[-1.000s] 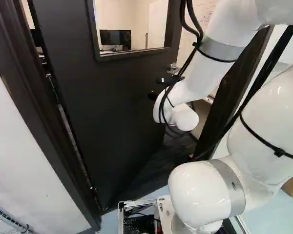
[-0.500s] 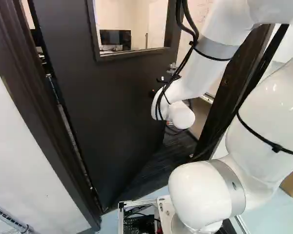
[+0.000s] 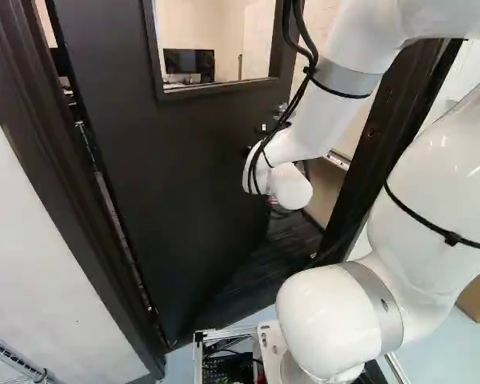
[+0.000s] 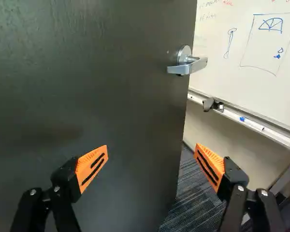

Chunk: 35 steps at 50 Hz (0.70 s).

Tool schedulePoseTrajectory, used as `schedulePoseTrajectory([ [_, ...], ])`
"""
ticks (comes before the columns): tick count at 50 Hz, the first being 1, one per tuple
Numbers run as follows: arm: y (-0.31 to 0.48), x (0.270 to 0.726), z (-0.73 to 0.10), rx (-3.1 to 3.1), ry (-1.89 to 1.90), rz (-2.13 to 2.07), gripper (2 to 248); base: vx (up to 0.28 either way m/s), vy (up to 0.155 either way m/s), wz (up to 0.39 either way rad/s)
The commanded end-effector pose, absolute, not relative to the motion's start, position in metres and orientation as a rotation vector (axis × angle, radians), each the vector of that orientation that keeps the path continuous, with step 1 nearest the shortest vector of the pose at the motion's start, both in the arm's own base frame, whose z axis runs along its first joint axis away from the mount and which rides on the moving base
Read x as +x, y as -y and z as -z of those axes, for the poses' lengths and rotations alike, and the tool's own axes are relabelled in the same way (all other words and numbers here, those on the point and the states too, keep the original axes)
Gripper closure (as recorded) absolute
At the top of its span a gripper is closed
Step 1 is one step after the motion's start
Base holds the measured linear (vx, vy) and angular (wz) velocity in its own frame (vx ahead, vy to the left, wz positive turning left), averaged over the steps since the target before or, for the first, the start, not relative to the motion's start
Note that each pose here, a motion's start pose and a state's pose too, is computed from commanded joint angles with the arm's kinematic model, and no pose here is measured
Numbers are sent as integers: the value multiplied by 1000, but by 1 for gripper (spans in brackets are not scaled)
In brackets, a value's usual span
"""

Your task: Open the door and move inside

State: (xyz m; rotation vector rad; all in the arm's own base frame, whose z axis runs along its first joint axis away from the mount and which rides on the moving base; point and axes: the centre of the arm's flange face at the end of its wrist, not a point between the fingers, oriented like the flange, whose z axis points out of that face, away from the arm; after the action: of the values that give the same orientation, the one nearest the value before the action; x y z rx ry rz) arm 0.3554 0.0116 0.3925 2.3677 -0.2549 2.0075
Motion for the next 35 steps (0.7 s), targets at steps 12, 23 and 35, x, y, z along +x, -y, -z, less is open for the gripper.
schedulePoseTrajectory([
  [12, -19, 358, -392, 2374, 269, -2009, 3, 0, 0, 0],
  [23, -27, 360, -392, 2382, 273, -2012, 3, 0, 0, 0],
  [35, -36, 363, -392, 2391, 278, -2015, 3, 0, 0, 0],
])
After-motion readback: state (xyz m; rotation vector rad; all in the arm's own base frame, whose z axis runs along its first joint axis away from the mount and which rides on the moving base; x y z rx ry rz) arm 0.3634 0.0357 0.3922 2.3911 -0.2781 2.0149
